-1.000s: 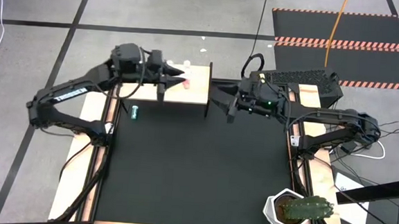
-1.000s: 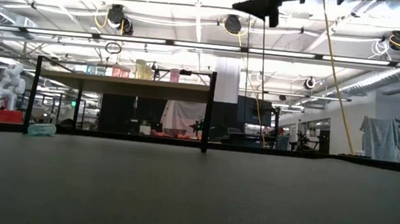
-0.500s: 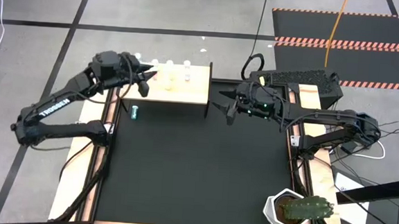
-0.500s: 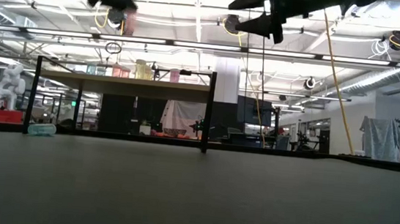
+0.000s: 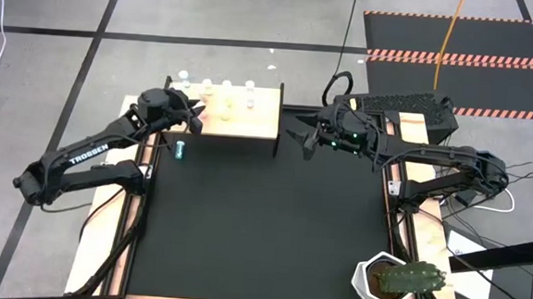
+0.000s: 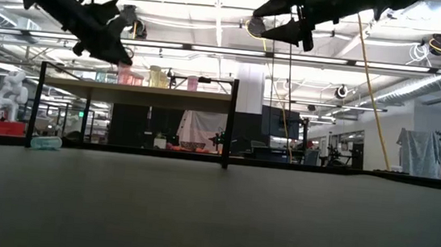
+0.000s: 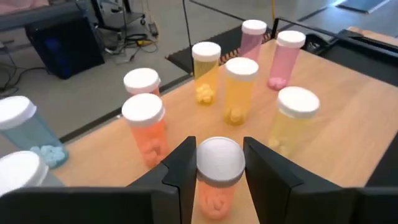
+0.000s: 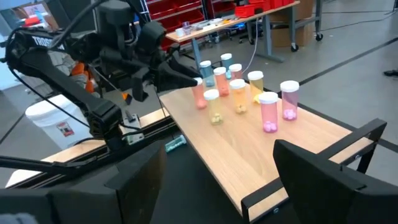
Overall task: Pick and place medicine bottles onto shelf by color
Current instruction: Adjust the pill bottles on the shelf, then put the blue pill bottle on the shelf aligned with the blue pill bottles
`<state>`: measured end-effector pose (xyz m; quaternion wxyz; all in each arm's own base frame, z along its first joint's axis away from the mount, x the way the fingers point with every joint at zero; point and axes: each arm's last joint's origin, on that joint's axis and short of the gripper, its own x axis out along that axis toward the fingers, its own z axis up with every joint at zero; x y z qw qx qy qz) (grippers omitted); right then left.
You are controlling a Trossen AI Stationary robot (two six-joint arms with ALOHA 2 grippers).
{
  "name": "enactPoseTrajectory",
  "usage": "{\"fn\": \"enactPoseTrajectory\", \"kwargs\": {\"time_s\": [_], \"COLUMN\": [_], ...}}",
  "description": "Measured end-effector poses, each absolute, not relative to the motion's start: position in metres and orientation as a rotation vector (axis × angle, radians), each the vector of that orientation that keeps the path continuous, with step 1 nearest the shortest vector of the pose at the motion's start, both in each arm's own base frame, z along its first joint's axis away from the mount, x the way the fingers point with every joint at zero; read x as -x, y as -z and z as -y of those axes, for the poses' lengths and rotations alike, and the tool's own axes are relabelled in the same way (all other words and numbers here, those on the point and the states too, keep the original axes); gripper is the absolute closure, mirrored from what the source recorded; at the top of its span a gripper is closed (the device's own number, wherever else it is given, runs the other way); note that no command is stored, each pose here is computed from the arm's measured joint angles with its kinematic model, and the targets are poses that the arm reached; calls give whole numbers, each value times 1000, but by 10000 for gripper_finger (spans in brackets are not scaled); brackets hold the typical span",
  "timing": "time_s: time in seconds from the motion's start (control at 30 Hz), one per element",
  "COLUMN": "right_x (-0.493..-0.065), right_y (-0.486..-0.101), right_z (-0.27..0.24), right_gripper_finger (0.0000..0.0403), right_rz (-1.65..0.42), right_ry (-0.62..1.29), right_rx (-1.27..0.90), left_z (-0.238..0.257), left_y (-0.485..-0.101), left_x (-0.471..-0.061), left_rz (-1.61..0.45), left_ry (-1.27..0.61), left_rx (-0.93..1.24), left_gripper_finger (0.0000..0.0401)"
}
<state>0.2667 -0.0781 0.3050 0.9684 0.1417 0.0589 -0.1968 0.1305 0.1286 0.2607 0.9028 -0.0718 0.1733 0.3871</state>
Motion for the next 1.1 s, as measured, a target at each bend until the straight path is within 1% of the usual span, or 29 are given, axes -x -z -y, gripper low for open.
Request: {"fn": "enactPoseTrajectory", "kwargs": {"time_s": [0.1, 0.27, 0.5, 0.67, 0.83, 0.97, 1.1], "right_x": [-267, -267, -267, -267, -264, -256, -248], "right_y": [-305, -305, -305, -305, -308, -315, -323], "right_z": [78, 78, 78, 78, 78, 75, 71], "right_gripper_finger": [108, 108, 108, 108, 108, 108, 108], "right_rz": [-119, -119, -119, -116, -105, -88, -75], "right_ry": [398, 397, 397, 397, 396, 392, 384], "right_rx": [-287, -287, -288, -298, -308, -315, -306], "left_z": [-129, -130, -129, -129, -125, -110, -96], "left_y": [-260, -262, -259, -262, -291, -313, -327], "left_x": [-131, -131, -130, -130, -128, -126, -125], "left_rz": [-337, -323, -353, -332, -283, -361, -442], "left_ry": [-804, -805, -802, -804, -792, -691, -634], "left_rx": [140, 139, 144, 137, 115, 118, 140], "left_gripper_finger": [281, 262, 225, 187, 145, 116, 104]}}
